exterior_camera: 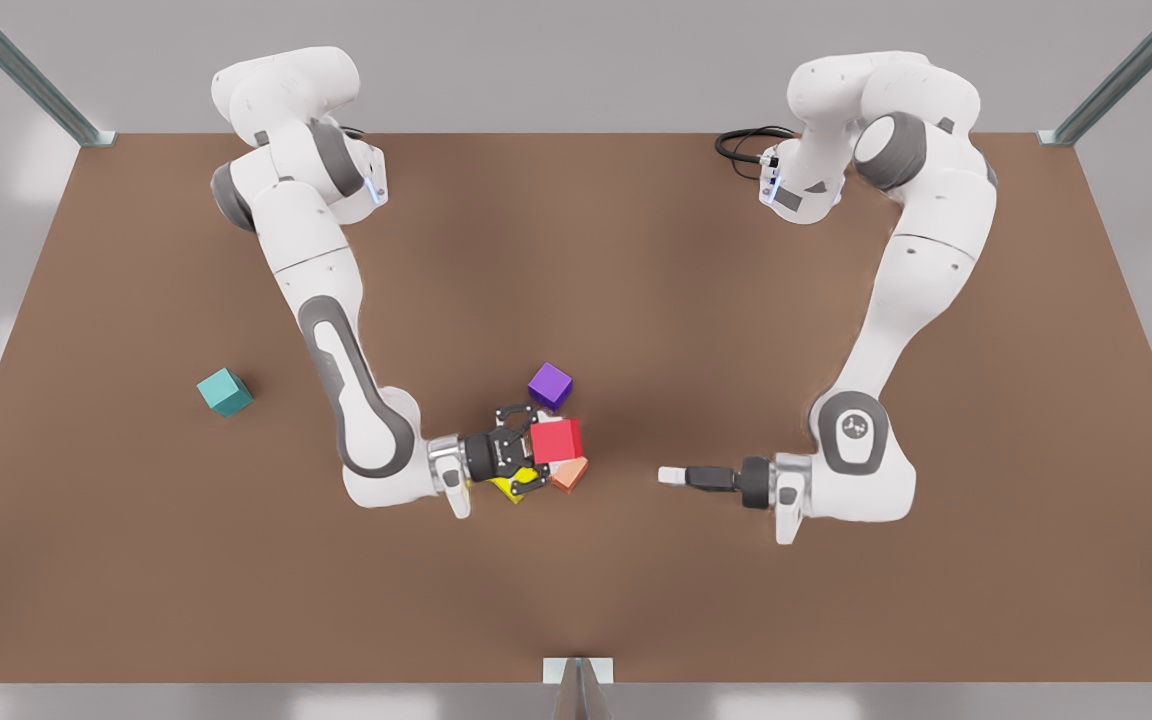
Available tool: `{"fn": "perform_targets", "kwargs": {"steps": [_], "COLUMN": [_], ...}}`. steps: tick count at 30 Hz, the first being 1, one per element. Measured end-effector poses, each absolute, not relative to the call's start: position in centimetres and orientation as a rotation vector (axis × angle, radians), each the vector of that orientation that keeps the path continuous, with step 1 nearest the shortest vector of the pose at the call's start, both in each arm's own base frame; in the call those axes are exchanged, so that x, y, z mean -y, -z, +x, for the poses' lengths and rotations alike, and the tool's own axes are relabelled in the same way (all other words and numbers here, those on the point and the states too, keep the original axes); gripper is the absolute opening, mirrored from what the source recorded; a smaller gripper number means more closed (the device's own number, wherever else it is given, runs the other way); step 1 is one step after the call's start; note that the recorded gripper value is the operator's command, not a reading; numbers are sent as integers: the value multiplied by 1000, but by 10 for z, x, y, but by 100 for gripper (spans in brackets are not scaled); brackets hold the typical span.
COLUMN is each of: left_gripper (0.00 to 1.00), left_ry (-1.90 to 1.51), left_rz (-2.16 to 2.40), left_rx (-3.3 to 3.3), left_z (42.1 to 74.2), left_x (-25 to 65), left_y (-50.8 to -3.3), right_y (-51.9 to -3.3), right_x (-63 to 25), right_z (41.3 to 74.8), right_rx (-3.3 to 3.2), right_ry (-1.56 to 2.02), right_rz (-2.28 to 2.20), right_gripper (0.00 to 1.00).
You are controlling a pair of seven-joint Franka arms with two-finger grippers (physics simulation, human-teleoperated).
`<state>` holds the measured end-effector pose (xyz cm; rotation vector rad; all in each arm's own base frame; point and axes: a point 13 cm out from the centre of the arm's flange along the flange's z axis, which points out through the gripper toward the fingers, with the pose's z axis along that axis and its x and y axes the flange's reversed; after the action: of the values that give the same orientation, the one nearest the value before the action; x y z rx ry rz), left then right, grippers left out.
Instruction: Pick up red wooden cube and pass to hand red wooden cube and place in blue wooden cube
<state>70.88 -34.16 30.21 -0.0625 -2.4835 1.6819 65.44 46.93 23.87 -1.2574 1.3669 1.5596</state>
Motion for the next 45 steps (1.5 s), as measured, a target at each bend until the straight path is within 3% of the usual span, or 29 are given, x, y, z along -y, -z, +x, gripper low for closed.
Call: {"fn": "perform_targets", "kwargs": {"steps": [2, 4, 9, 10, 12, 15, 24, 35, 45], "left_gripper": [100, 100, 100, 100, 100, 100, 100, 100, 100], "left_ry": [-1128, -679, -185, -70, 185, 168, 89, 73, 67], "left_rz": [-556, -703, -423, -350, -247, -198, -296, -345, -367], "left_rx": [2751, 2853, 2888, 2884, 2859, 2902, 2810, 2779, 2769], "left_z": [653, 632, 634, 619, 560, 559, 541, 536, 536], "left_x": [345, 309, 153, 126, 91, 73, 96, 98, 98], "left_y": [-339, -352, -372, -380, -392, -425, -419, -416, -414], "right_y": [-245, -249, -215, -210, -191, -180, -183, -152, -129], "right_x": [-394, -323, -165, -134, -87, -32, 117, 169, 173], "right_z": [672, 674, 655, 647, 621, 593, 578, 514, 488], "right_rx": [-1434, -1534, -1983, -2078, -2248, -2418, -2711, -2914, -2973], "right_ry": [-1437, -1295, -880, -795, -657, -458, -33, -23, -29], "right_rz": [-1379, -1563, -1972, -2021, -2096, -2117, -1952, -1814, -1783], "right_gripper": [56, 56, 56, 56, 56, 56, 56, 56, 56]}}
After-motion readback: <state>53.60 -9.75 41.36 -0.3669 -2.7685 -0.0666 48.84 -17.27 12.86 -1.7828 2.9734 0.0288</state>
